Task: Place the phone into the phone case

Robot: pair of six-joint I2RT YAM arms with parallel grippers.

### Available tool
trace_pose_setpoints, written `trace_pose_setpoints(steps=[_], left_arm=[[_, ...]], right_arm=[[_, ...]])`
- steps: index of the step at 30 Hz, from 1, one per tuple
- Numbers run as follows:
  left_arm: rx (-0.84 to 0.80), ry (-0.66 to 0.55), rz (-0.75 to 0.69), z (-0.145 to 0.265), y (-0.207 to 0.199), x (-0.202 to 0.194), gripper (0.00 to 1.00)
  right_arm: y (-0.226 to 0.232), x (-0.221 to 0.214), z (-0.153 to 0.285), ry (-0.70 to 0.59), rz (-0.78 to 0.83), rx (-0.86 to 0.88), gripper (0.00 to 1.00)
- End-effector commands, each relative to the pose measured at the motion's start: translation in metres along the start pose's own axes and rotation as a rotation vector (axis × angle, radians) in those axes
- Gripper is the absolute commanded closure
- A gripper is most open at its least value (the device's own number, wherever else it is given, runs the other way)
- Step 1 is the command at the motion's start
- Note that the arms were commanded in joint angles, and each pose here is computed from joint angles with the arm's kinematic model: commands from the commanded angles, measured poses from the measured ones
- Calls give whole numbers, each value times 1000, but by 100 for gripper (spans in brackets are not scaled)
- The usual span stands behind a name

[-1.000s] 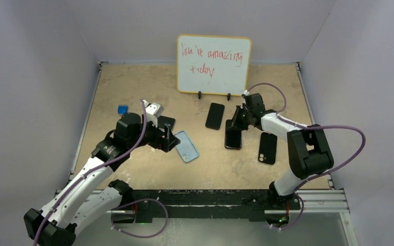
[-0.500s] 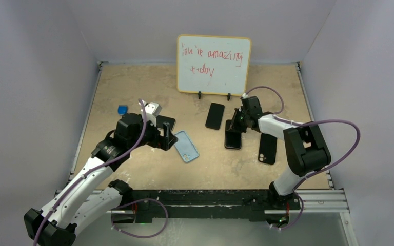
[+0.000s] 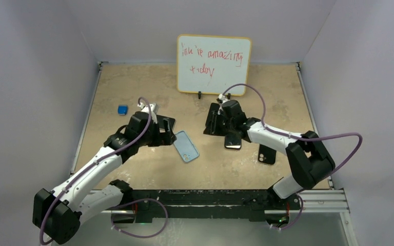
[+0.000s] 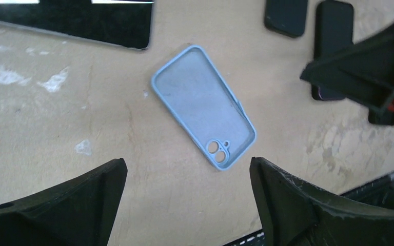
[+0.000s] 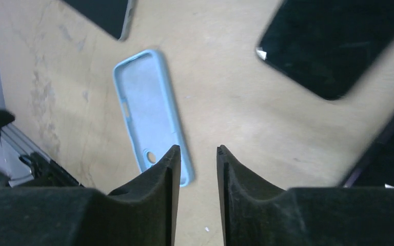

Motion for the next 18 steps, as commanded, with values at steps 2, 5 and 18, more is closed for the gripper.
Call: trace_pose_setpoints(steps=[2,5,18], left_arm=[[175,-197,230,-4,21,16,11],[196,-284,305,0,25,24,14],[146,-230,104,17,16,30,0]], right_arm=[[34,7,-13,-61,92,69,62],[28,19,-21,-102,87,-55,46],[-6,62,-47,-234,-10,-530,1]])
Point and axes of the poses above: each gripper's point midway between its finger pads, its own z axis back along the fingers, its own y axis along the line the jaws close on, x = y × z, the point moved 7 cm from there along z, back along the fingers, and after that the axes turned 7 degrees about z, right-handed, at the moved point
